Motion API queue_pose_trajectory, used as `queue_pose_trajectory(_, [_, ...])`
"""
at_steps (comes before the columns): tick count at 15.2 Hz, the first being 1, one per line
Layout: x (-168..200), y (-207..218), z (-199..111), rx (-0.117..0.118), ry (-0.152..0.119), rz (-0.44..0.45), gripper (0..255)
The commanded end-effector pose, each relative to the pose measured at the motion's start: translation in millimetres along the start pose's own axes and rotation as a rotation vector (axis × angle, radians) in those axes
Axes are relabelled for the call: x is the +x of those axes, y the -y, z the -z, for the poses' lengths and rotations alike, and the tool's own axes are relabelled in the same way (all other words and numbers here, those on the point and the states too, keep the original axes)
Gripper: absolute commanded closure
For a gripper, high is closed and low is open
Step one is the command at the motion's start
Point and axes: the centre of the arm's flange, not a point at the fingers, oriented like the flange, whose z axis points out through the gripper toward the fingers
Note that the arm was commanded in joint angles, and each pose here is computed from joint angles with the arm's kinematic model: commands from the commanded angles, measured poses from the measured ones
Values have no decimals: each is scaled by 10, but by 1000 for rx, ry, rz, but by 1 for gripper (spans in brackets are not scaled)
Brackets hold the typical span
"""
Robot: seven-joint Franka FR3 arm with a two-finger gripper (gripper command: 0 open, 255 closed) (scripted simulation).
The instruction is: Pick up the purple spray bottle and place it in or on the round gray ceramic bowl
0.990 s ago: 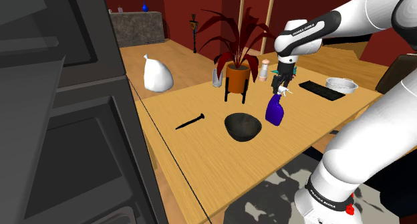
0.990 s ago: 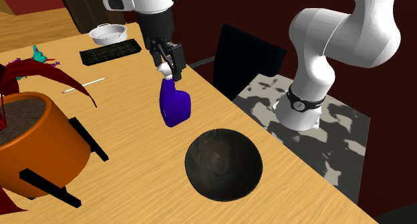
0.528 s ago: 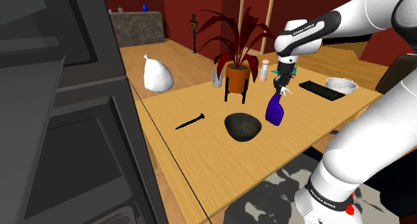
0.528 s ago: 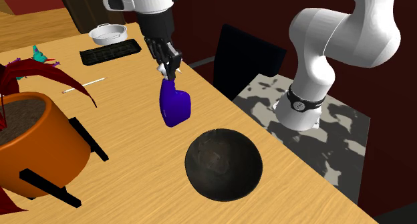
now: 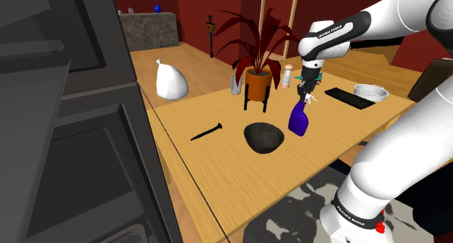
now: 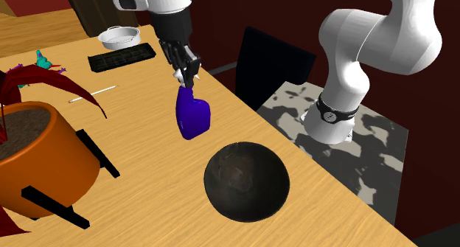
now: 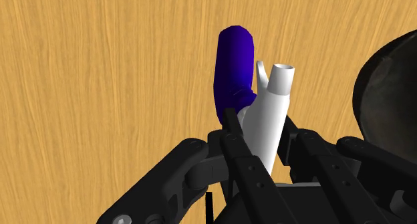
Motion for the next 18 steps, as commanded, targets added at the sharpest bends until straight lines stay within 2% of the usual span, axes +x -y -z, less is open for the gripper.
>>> queue_pose_trajectory(1, [-1, -2, 78, 0, 0, 0, 255])
queue_pose_trajectory(18, [-31, -5, 975, 0, 0, 0, 255])
